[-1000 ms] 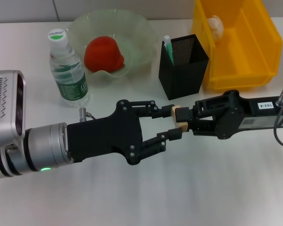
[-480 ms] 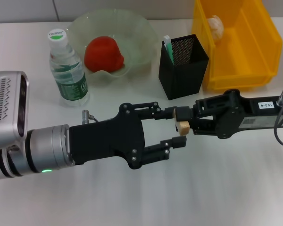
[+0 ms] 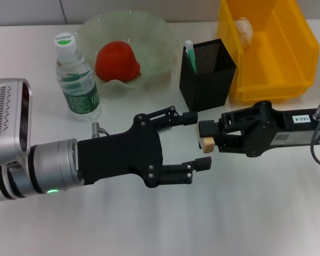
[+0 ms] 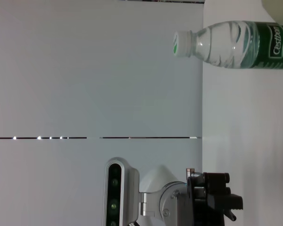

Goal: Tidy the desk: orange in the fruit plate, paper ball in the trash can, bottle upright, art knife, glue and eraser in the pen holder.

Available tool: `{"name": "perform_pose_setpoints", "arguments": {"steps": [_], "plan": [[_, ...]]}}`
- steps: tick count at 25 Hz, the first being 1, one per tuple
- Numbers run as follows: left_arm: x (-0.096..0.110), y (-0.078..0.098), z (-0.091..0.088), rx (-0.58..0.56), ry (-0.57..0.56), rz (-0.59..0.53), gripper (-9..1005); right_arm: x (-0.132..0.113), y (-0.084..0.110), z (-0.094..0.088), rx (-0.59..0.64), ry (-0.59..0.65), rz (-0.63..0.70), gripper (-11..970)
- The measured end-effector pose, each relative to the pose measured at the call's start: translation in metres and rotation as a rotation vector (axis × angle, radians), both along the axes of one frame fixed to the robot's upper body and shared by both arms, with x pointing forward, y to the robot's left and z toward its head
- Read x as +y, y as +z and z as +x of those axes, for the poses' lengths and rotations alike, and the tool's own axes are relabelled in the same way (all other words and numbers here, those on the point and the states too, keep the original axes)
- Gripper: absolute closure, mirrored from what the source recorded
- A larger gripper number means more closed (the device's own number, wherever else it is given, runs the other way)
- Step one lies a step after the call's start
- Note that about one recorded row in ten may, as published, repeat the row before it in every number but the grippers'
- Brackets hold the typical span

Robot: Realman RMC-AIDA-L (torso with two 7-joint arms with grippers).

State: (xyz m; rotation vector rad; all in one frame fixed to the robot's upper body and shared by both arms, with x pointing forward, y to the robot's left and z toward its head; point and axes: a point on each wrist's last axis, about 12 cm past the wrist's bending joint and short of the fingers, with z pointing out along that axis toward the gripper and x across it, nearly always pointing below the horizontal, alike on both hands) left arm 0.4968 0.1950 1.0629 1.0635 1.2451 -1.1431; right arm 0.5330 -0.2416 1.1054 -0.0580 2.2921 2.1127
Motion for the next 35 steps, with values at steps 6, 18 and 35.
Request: {"name": "perform_pose_setpoints", "arguments": {"steps": [6, 18, 35], "plan": [[0.0, 0.0, 0.001, 0.008, 0.003, 0.0, 177, -0.001, -0.001, -0.001, 0.003, -0.004, -0.001, 681], [0.006, -0.002, 0.001, 0.012, 0.021, 0.024, 177, -0.009, -0.002, -0.002, -0.022, -0.029, -0.015, 665], [0.086, -0.013, -0.001, 0.047, 0.191, 0.214, 177, -0.023, -0.005, -0.003, -0.036, -0.066, -0.042, 643]]}}
